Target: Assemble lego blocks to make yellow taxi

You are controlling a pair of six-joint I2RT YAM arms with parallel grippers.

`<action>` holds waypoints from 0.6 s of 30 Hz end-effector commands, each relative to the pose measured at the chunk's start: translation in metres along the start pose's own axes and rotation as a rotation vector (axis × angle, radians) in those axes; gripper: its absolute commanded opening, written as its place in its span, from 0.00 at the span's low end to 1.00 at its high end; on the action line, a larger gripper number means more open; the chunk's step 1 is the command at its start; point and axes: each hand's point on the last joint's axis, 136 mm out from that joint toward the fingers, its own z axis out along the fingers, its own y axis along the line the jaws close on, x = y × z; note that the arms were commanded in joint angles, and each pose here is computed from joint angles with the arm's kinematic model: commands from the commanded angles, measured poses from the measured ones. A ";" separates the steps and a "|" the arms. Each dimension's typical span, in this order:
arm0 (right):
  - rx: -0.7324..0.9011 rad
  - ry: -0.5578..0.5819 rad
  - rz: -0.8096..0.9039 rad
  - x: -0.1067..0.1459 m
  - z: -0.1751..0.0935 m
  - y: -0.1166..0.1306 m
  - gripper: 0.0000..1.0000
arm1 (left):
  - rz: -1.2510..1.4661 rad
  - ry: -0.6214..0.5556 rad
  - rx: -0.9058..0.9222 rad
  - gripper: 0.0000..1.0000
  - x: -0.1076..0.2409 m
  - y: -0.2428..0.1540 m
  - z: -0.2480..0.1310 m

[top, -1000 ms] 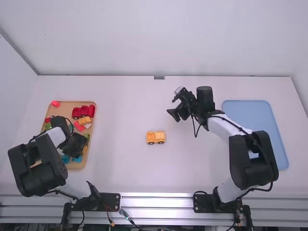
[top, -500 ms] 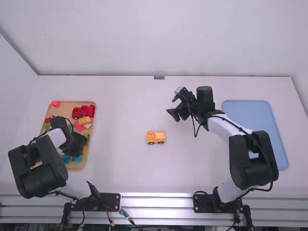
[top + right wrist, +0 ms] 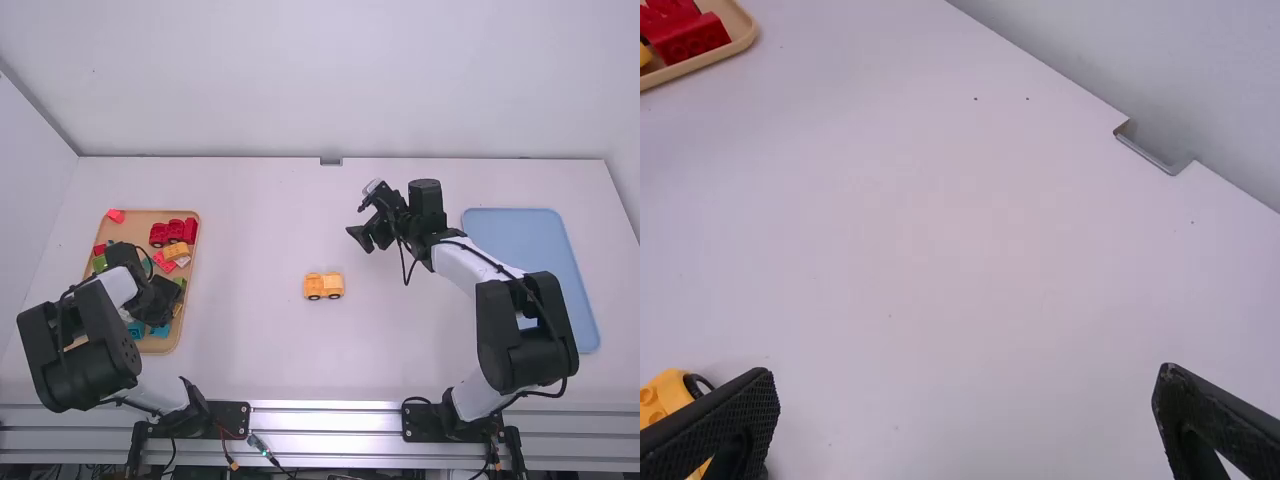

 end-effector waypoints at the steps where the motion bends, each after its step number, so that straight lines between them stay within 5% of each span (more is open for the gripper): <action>1: 0.010 -0.025 -0.014 -0.013 -0.002 -0.004 0.99 | -0.001 0.062 -0.020 0.41 0.017 0.009 0.009; 18: 0.010 -0.028 -0.016 -0.014 -0.002 -0.004 0.99 | -0.004 0.075 -0.030 0.47 0.020 0.011 0.009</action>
